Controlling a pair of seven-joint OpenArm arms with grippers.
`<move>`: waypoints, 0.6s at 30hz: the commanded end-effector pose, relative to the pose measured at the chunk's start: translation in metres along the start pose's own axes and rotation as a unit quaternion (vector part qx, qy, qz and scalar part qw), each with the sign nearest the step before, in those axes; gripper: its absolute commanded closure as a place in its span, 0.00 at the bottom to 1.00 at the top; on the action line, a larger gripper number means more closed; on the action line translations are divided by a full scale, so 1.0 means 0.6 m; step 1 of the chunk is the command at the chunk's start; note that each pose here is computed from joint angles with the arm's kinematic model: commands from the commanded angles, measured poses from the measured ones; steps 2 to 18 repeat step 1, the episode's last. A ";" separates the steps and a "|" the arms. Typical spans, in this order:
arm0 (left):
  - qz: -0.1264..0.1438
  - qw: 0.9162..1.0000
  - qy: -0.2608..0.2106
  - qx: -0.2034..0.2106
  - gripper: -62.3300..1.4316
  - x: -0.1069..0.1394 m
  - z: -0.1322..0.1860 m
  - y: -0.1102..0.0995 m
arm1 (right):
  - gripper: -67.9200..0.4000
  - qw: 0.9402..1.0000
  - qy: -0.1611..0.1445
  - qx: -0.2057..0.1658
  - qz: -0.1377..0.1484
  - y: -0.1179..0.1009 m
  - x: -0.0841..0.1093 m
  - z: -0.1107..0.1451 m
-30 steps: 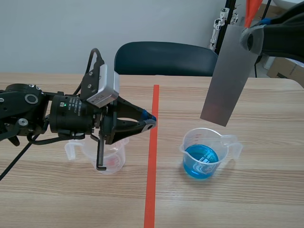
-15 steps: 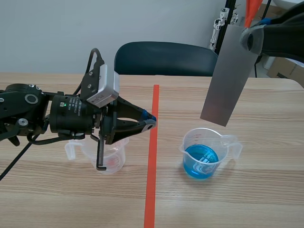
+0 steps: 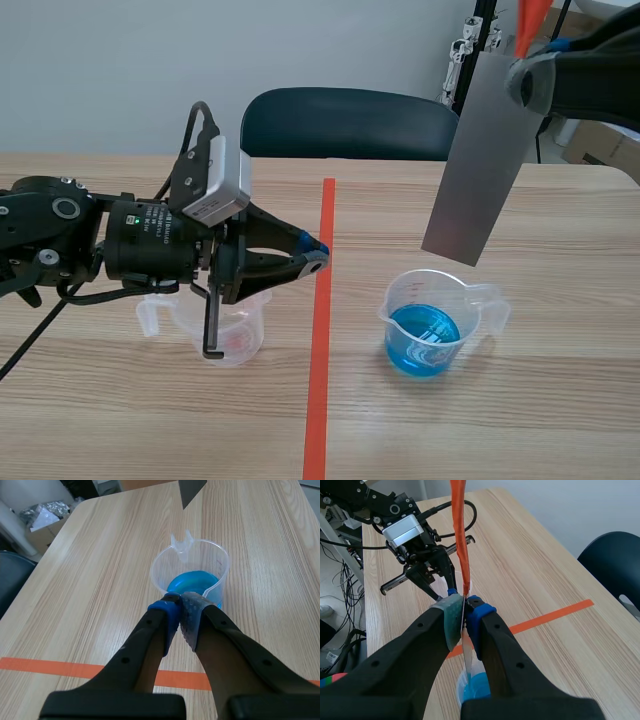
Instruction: Do the redox reaction experiment. move the plate over the blue solution
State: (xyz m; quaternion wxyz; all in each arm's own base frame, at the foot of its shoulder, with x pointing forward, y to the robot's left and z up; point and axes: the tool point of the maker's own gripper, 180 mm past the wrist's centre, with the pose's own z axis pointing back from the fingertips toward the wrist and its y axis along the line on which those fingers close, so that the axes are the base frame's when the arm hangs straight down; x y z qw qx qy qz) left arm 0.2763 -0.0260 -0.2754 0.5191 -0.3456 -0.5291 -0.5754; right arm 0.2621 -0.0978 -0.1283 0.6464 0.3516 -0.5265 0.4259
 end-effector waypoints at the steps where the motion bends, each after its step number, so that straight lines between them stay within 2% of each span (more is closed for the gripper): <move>1: -0.009 1.000 -0.023 0.003 0.93 0.026 -0.005 0.010 | 0.99 1.000 -0.026 -0.002 0.013 -0.005 0.031 0.001; 18: -0.009 1.000 -0.023 0.003 0.93 0.026 -0.005 0.010 | 0.99 1.000 -0.026 -0.002 0.013 -0.005 0.031 0.001</move>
